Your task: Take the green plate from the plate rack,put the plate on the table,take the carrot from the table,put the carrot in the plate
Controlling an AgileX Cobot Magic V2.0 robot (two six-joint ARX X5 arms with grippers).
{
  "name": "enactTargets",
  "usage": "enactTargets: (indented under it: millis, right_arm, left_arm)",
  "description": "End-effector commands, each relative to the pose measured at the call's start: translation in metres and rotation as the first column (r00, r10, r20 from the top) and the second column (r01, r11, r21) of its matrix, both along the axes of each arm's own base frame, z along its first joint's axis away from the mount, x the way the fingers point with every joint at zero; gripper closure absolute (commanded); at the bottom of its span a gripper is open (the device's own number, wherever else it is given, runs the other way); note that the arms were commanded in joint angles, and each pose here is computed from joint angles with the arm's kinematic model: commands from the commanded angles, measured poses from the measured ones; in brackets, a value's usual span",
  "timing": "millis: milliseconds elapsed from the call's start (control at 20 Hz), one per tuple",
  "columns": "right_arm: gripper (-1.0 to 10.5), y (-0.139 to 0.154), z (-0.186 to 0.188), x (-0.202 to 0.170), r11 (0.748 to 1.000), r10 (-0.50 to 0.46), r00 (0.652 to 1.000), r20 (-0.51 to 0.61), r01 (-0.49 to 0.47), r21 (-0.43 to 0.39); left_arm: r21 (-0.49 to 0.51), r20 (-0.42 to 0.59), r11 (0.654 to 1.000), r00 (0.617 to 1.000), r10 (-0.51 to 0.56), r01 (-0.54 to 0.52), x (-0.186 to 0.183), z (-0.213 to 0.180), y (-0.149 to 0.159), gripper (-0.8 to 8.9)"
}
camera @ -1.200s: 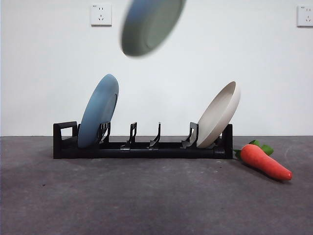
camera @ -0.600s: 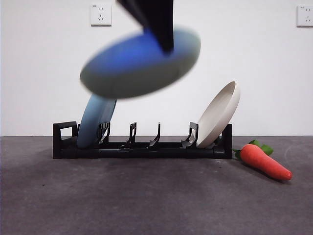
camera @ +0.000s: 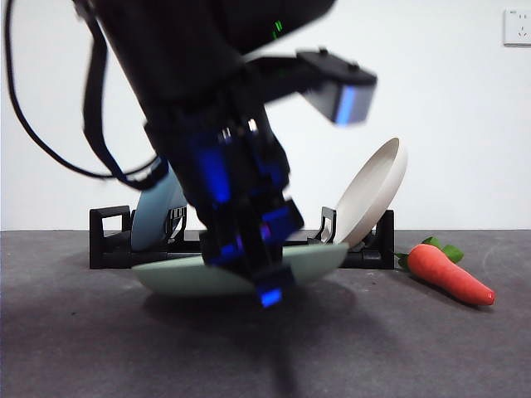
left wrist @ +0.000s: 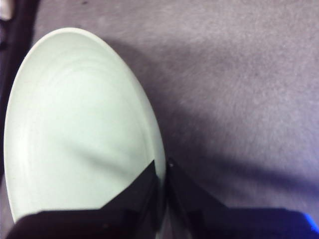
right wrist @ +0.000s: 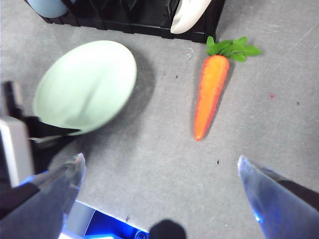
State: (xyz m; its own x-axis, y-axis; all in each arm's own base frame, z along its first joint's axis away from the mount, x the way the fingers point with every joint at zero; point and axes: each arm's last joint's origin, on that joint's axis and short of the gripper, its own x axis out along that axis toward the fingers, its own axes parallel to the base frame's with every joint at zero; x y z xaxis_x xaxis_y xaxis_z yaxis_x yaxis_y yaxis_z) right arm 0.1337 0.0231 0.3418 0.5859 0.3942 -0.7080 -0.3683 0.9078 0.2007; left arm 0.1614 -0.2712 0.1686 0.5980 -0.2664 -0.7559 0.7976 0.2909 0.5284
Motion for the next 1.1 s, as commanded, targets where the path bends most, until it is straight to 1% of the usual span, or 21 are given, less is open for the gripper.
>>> enactTargets:
  millis: [50,150,250,300,350,450,500,650,800,900,1100]
  right_arm:
    - [3.2,0.0,0.001,0.0,1.0,-0.003,1.0,0.007,0.003,0.006]
    - [3.2,0.0,0.001,0.0,1.0,-0.003,1.0,0.007,0.003,0.006]
    - [3.2,0.0,0.001,0.0,1.0,-0.003,1.0,0.007,0.003,0.006]
    - [3.2,0.0,0.001,0.0,1.0,-0.003,1.0,0.007,0.003,0.006]
    - [3.2,0.0,0.001,0.0,1.0,-0.003,1.0,0.007,0.003,0.006]
    - [3.2,0.0,0.001,0.0,1.0,-0.003,1.0,0.007,0.003,0.006]
    - [3.2,0.0,0.001,0.001,1.0,-0.003,1.0,0.004,0.003,0.006]
    - [3.2,0.001,-0.001,0.007,1.0,-0.01,1.0,-0.017,0.011,0.009]
    - [3.2,0.003,-0.007,0.024,1.0,-0.012,0.999,-0.039,0.012,0.007]
    - [3.2,0.005,-0.014,0.043,1.0,-0.017,0.998,-0.06,0.018,0.008]
    - [3.3,0.01,-0.043,0.095,1.0,-0.022,0.993,-0.117,0.022,-0.003]
  left_arm:
    - [0.049,-0.007,0.998,1.0,-0.029,0.029,0.0,-0.014,-0.004,8.2]
    - [0.074,-0.027,0.997,0.999,-0.028,0.03,0.002,-0.024,-0.005,8.21]
    - [0.061,-0.086,0.997,0.995,-0.049,0.054,0.0,-0.031,-0.007,8.07]
    - [0.042,-0.113,0.998,0.992,-0.047,0.052,0.0,-0.031,-0.007,7.66]
    - [0.021,-0.129,0.999,0.991,-0.037,0.04,-0.001,-0.031,-0.007,6.49]
    - [0.004,-0.129,1.0,0.992,-0.012,0.013,0.0,-0.03,-0.008,4.33]
    - [0.004,-0.127,1.0,0.992,-0.012,0.012,0.0,-0.029,-0.008,3.98]
    - [-0.027,-0.109,1.0,0.994,-0.012,0.009,0.0,-0.018,-0.008,4.01]
    - [-0.094,-0.111,0.995,0.993,0.03,-0.041,0.001,0.016,-0.009,4.01]
    - [-0.163,-0.098,0.985,0.994,0.048,-0.064,-0.001,0.053,-0.007,4.02]
    - [-0.341,-0.058,0.936,0.995,0.076,-0.092,-0.011,0.144,0.013,4.04]
